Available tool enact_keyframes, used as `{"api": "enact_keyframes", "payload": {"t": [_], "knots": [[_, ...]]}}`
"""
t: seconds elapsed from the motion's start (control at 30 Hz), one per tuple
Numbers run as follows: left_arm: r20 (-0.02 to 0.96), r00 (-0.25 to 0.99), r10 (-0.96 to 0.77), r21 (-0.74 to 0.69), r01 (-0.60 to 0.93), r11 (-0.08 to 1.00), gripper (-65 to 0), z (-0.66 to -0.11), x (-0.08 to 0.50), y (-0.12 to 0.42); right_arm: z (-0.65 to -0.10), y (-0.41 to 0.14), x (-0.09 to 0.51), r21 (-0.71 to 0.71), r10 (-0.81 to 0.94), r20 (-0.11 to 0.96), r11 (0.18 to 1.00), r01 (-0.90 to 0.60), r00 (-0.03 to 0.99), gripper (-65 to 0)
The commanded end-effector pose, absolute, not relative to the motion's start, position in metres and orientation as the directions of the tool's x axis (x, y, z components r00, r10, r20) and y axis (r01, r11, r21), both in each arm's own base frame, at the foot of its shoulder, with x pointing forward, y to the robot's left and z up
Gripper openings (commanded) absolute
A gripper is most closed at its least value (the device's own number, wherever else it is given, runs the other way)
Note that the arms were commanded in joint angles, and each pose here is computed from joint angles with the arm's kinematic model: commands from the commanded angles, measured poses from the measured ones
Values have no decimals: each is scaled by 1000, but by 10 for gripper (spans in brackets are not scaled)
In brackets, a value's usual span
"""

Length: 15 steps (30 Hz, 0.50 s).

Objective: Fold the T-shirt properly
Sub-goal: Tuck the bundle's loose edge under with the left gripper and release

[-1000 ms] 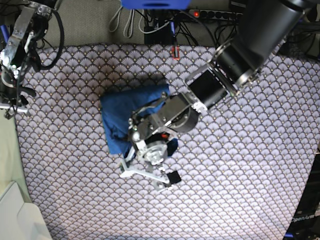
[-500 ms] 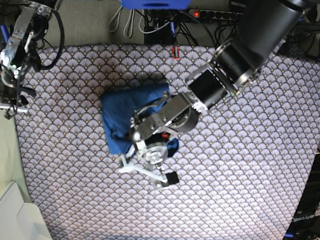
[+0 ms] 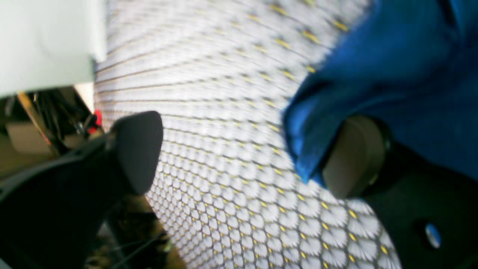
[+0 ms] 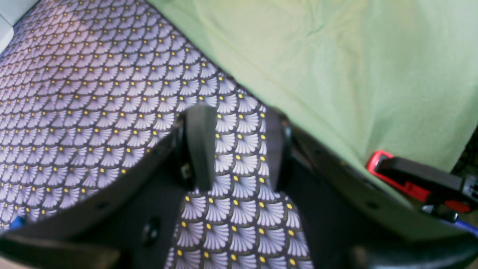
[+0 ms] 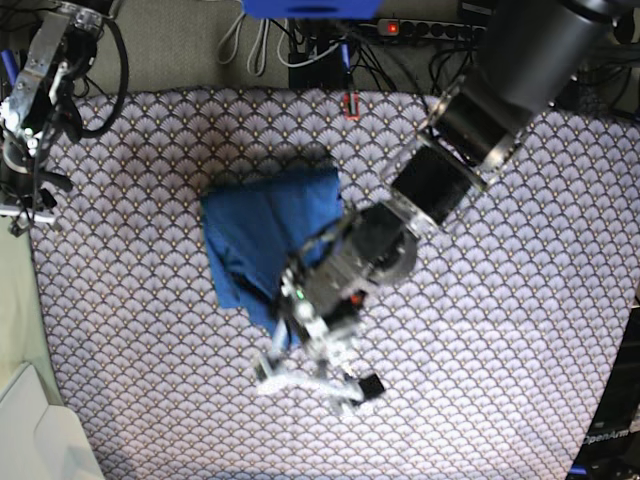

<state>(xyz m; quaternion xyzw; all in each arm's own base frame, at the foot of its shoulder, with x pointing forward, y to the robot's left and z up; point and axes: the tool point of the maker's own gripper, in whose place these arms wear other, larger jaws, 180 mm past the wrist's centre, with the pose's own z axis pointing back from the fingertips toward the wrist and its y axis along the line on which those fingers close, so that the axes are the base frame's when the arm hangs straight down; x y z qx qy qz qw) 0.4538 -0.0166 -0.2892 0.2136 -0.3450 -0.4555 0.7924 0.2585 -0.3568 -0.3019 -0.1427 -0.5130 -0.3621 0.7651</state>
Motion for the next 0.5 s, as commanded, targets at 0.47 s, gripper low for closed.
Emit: {"api": "enact_keyframes", "payload": {"t": [0.47], "knots": [[419, 354, -836, 644, 533, 549, 0, -277, 448, -6, -288, -361, 262, 145, -368, 911, 708, 692, 186, -417]]}}
